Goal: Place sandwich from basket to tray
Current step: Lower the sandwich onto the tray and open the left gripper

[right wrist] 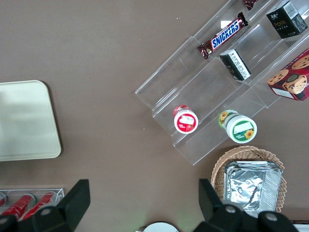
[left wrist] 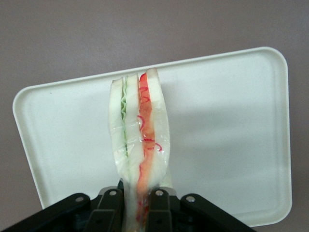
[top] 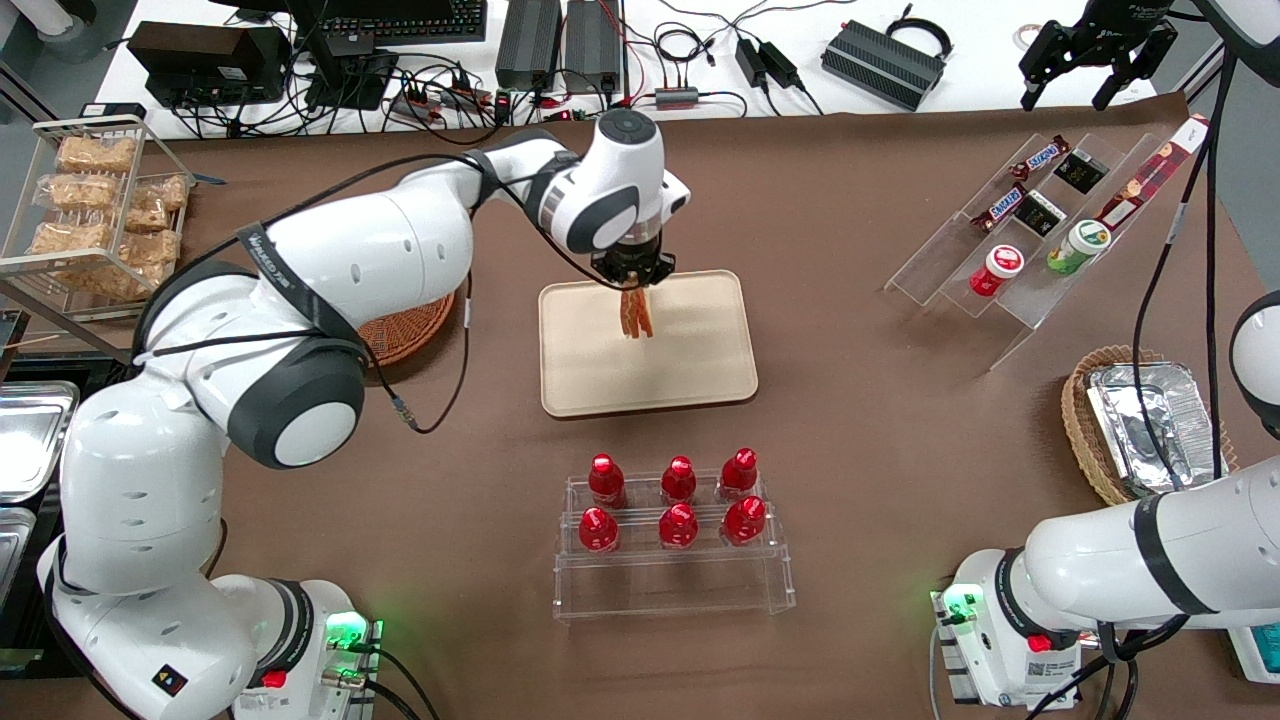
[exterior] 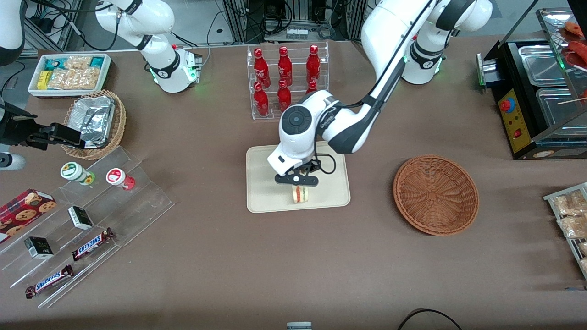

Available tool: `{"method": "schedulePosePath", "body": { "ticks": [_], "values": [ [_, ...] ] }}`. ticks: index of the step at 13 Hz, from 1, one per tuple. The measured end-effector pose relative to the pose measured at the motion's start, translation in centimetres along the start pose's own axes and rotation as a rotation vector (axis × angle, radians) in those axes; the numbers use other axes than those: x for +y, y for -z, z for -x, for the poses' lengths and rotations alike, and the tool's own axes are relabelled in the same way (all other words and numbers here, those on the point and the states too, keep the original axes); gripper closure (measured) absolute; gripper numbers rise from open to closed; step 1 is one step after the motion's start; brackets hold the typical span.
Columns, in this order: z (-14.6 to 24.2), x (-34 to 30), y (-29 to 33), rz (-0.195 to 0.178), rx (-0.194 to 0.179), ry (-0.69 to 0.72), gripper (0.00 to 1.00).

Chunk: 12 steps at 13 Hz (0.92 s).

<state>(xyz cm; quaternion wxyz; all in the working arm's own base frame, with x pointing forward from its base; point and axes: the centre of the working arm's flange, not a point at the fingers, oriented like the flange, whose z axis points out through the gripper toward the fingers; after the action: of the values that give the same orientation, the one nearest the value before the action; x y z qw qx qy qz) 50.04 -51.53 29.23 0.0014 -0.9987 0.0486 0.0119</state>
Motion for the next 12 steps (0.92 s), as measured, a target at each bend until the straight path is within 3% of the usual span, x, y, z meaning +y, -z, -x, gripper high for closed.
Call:
{"method": "schedulePosePath", "body": {
  "ticks": [9,12],
  "values": [
    [2.6,0.9,-5.7,-0.026,-0.034,-0.002,0.8],
    [2.9,0.9,-6.0,-0.031,-0.038,0.003,0.52]
  ]
}}
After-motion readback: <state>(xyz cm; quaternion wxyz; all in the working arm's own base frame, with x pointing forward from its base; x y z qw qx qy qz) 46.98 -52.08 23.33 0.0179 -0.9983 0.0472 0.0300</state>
